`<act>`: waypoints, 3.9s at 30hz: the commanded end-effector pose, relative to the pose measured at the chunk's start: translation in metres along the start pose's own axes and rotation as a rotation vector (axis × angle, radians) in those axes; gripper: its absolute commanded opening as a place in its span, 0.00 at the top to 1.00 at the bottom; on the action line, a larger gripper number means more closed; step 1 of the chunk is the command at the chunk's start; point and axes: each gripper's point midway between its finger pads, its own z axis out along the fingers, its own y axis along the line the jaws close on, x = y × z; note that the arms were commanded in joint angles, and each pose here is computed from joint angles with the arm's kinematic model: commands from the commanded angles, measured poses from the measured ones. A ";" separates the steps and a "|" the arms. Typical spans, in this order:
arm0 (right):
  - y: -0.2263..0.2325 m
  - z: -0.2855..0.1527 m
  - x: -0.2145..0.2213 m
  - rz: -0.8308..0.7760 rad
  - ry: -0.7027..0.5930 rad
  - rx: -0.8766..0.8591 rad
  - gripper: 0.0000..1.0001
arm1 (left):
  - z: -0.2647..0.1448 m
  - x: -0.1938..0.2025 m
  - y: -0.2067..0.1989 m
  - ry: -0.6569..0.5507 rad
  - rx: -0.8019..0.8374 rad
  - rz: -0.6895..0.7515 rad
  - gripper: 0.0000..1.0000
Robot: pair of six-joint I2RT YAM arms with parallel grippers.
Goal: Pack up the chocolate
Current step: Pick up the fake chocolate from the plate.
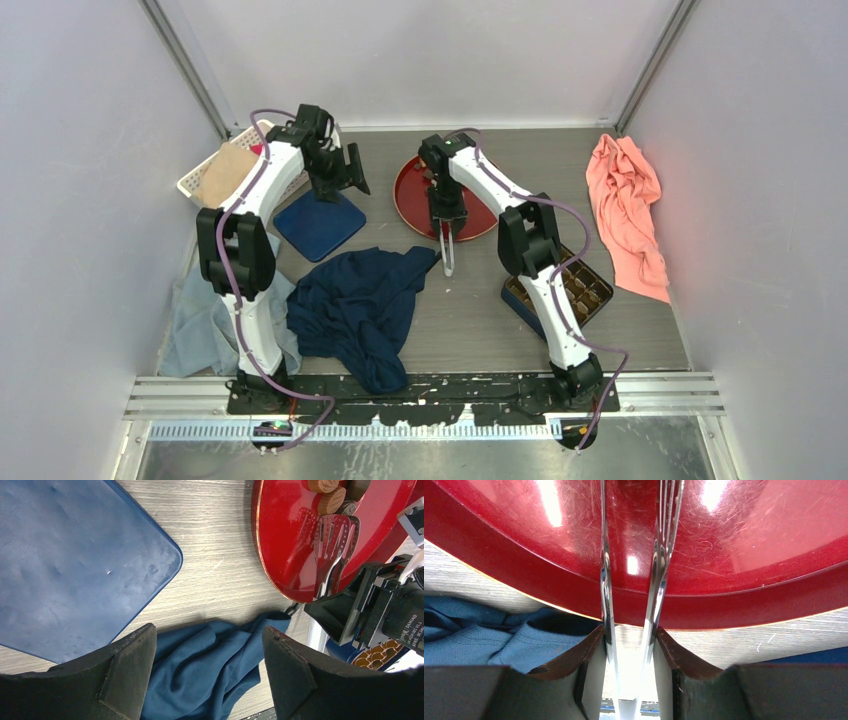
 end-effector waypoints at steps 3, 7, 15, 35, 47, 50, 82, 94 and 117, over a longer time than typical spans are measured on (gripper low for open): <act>0.002 -0.017 0.001 -0.033 -0.020 0.002 0.58 | -0.012 -0.020 -0.011 -0.066 0.045 0.022 0.22; 0.003 -0.020 0.003 -0.041 -0.025 0.004 0.63 | -0.012 -0.019 -0.011 -0.064 0.046 0.017 0.22; -0.001 -0.036 0.002 -0.039 -0.067 0.019 0.77 | -0.013 -0.019 -0.013 -0.064 0.053 0.015 0.22; -0.020 -0.062 0.025 -0.011 -0.116 0.047 0.89 | -0.021 -0.015 -0.017 -0.064 0.074 0.014 0.22; -0.011 -0.054 0.017 -0.047 -0.087 0.029 0.55 | -0.022 -0.011 -0.016 -0.059 0.075 0.011 0.23; -0.005 -0.049 0.021 -0.054 -0.057 -0.007 0.54 | -0.023 -0.011 -0.015 -0.065 0.068 0.015 0.23; -0.008 -0.018 0.029 -0.086 0.041 0.011 0.59 | -0.019 -0.017 -0.015 -0.071 0.057 -0.009 0.23; -0.012 -0.035 0.023 -0.082 -0.013 0.035 0.69 | -0.021 -0.014 -0.014 -0.070 0.059 -0.004 0.23; -0.026 -0.063 0.023 -0.050 -0.098 0.086 0.79 | -0.023 -0.011 -0.018 -0.058 0.083 0.003 0.23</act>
